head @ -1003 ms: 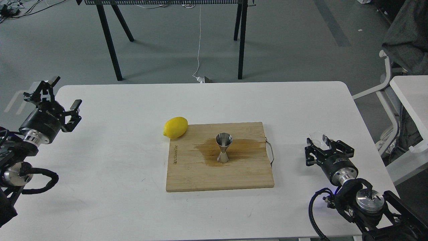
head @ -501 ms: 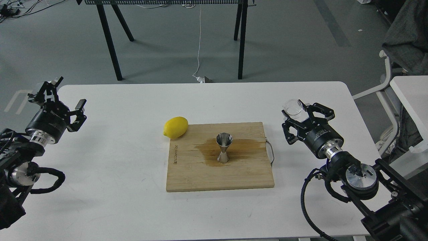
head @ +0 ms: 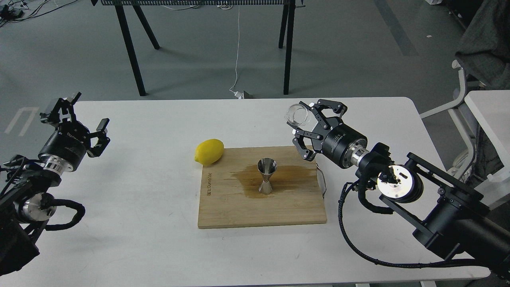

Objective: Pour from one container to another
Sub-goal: 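Grasp the clear glass with the right gripper and lift it, then carry the held glass over the jigger with the right gripper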

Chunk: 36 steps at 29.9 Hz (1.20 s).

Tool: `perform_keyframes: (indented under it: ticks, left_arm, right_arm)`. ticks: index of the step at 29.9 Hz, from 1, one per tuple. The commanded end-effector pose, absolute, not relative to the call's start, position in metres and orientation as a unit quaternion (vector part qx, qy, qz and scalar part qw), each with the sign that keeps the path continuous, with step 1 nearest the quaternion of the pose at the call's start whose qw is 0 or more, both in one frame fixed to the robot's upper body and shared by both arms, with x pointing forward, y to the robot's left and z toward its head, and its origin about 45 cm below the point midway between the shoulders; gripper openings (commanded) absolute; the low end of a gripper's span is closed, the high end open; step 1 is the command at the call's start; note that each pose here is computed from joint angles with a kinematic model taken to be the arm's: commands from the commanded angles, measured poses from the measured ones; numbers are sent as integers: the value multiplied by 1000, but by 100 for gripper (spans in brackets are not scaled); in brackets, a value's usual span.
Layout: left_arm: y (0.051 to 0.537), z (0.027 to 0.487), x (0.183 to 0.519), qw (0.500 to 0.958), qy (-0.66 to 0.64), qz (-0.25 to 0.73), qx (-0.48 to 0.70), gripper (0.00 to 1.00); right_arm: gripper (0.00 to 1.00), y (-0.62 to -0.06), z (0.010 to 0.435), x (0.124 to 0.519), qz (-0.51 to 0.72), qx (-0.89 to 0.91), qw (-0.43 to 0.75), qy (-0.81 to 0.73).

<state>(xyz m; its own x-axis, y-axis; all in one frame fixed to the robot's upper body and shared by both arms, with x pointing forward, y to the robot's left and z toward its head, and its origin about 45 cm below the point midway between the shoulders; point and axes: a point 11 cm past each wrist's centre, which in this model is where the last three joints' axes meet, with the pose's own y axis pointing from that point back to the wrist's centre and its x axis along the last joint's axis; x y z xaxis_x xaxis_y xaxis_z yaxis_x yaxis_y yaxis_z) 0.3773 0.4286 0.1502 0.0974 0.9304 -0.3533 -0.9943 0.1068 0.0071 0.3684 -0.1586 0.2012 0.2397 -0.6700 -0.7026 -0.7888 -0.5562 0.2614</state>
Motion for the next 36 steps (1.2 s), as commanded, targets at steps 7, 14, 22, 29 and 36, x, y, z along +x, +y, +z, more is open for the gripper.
perform_keyframes:
  ticks: [7, 14, 22, 29, 36]
  left_arm:
    - [428, 149, 377, 731, 137, 658, -116, 98]
    - [426, 148, 377, 732, 139, 657, -118, 98]
    - [427, 146, 376, 729, 140, 659, -116, 99]
    - [427, 146, 377, 730, 140, 659, -116, 99]
    - [427, 146, 377, 730, 140, 659, -116, 99]
  right_arm:
    - [37, -133, 198, 356, 347, -833, -2, 431]
    - [37, -125, 198, 355, 299, -857, -57, 416]
    - [38, -136, 205, 354, 268, -868, -83, 410]
    - [38, -140, 205, 351, 260, -872, -94, 404]
    - [38, -132, 200, 347, 223, -885, -133, 385]
